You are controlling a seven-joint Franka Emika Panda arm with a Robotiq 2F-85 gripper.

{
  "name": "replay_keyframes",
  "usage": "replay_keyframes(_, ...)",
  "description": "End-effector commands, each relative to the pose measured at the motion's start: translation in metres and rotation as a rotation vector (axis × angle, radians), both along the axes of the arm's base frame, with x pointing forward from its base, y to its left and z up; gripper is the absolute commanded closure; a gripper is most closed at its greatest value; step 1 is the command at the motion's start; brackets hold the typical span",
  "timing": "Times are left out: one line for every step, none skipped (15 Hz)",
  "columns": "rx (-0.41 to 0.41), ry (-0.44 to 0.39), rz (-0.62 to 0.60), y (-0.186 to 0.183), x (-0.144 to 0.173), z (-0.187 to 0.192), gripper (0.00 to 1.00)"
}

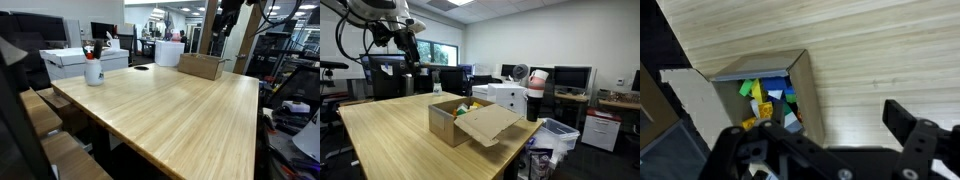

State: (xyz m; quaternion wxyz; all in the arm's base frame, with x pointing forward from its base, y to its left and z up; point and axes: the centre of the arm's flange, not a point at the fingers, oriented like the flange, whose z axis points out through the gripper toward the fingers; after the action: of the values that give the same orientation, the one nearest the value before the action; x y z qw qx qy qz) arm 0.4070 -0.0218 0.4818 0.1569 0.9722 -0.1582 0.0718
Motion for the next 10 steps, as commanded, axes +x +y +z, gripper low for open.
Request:
replay_keyframes(-0.045,-0.003,-0.057,-0.007,0.018,-0.009,0.00)
replay_keyframes(-0.051,0.000,-0.067,-0.008,0.020,-0.011,0.00)
replay_keyframes(-0.056,0.004,-0.075,-0.009,0.022,-0.012,0.00)
replay_keyframes(-0.063,0.005,-0.080,-0.010,0.024,-0.014,0.00)
replay_keyframes(-0.070,0.009,-0.082,-0.012,0.027,-0.016,0.00)
replay_keyframes(-0.058,0.038,-0.064,-0.015,0.031,-0.019,0.00)
replay_keyframes(-0.042,0.059,-0.057,-0.018,0.035,-0.023,0.00)
replay_keyframes(-0.014,0.078,-0.032,-0.024,0.039,-0.030,0.00)
replay_keyframes(-0.010,0.086,-0.021,-0.026,0.041,-0.032,0.00)
replay_keyframes(-0.007,0.098,-0.014,-0.030,0.044,-0.038,0.00)
